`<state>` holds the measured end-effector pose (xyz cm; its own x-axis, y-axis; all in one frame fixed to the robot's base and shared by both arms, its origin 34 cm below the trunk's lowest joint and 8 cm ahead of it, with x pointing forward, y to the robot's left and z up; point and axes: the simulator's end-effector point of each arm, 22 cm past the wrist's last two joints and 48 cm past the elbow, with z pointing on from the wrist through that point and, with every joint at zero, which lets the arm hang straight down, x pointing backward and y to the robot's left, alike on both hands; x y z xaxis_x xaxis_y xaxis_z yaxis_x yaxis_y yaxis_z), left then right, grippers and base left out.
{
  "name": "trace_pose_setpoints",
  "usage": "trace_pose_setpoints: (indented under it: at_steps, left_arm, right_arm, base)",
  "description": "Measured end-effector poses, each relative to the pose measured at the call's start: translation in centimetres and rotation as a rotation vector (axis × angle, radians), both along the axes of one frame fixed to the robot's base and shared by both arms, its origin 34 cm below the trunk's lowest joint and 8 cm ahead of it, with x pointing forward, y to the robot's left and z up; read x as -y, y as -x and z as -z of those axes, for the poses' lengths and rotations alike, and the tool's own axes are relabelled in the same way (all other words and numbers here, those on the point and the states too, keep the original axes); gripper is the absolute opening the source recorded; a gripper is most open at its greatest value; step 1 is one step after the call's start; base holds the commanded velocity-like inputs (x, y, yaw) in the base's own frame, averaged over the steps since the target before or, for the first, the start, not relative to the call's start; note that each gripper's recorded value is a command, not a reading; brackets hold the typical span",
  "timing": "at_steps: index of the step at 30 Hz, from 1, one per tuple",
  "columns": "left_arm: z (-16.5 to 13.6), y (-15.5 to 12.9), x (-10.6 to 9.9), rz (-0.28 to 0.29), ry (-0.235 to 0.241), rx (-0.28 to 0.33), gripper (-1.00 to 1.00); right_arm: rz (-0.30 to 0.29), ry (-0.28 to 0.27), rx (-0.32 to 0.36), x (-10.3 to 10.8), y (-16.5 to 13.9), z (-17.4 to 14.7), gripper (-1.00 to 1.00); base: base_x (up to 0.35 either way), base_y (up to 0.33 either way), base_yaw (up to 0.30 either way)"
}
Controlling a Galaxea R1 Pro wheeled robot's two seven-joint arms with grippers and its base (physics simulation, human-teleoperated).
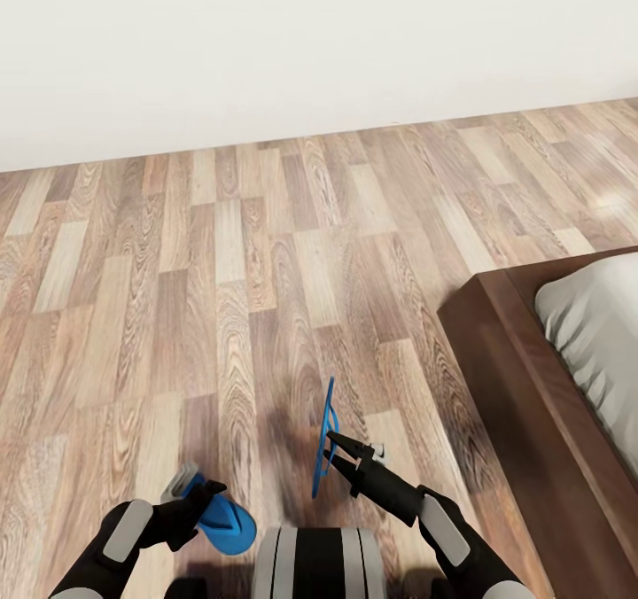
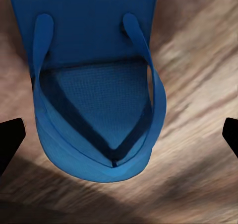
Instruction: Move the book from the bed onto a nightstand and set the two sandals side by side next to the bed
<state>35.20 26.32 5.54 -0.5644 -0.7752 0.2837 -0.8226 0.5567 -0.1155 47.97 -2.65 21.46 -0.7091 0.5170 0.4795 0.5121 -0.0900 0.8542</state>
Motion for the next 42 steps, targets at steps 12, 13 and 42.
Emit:
trace_pose_setpoints:
  at_steps: [12, 13, 42]
  left_arm:
    - [1.0, 1.6, 0.1, 0.001, 0.002, -0.037, 1.00]
    - [1.0, 1.6, 0.2, 0.001, 0.002, -0.037, 1.00]
    - [1.6, 2.5, 0.3, 0.003, 0.004, -0.057, 1.00]
  right_arm:
    - [0.001, -0.001, -0.037, 0.0, 1.0, 1.5, -1.00]
    - [0.001, -0.001, -0.037, 0.0, 1.0, 1.5, -1.00]
    - [0.001, -0.001, -0.055, 0.0, 1.5, 2.3, -1.00]
  base:
    - [0.000, 0.000, 0.000]
    - [0.000, 0.000, 0.000]
    - [0.000, 0.000, 0.000]
